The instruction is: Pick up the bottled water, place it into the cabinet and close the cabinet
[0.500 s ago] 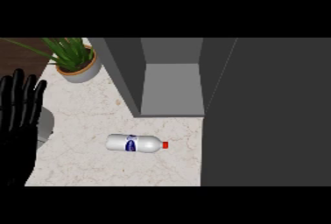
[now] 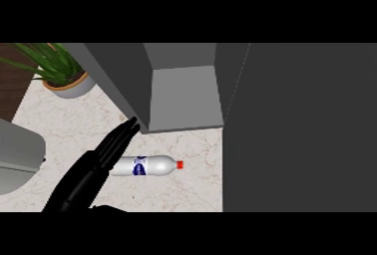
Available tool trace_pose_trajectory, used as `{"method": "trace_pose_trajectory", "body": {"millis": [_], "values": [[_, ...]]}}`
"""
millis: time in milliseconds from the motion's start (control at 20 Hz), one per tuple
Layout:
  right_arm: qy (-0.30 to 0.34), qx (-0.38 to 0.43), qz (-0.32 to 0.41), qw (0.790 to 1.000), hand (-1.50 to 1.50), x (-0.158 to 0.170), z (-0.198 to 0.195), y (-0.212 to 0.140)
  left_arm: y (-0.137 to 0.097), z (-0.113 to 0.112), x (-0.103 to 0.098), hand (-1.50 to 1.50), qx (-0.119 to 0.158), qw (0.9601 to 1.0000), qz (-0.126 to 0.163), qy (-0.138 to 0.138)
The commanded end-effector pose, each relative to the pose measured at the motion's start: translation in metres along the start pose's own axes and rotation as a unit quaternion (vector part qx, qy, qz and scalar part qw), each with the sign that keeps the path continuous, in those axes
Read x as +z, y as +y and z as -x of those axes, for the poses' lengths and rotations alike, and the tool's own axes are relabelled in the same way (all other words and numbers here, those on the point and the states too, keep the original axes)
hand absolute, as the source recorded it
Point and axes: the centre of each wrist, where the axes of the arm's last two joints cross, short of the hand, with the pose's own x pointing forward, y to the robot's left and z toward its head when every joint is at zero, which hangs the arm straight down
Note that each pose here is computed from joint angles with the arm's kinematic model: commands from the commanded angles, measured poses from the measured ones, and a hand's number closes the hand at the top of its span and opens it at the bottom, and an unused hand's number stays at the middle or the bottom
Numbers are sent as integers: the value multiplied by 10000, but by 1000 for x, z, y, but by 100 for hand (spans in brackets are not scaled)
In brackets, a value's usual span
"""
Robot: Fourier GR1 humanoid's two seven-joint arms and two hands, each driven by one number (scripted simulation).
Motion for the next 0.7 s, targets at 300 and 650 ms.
{"method": "trace_pose_trajectory", "body": {"millis": [300, 650], "values": [[434, -418, -348, 9976, -150, 25, -18, 3, -151, -64, -1, -150, -1498, 9814, 966, 712], [406, -510, -335, 9973, -150, 63, -61, -6, -230, -103, 36, -150, -1841, 9756, 873, 823]]}}
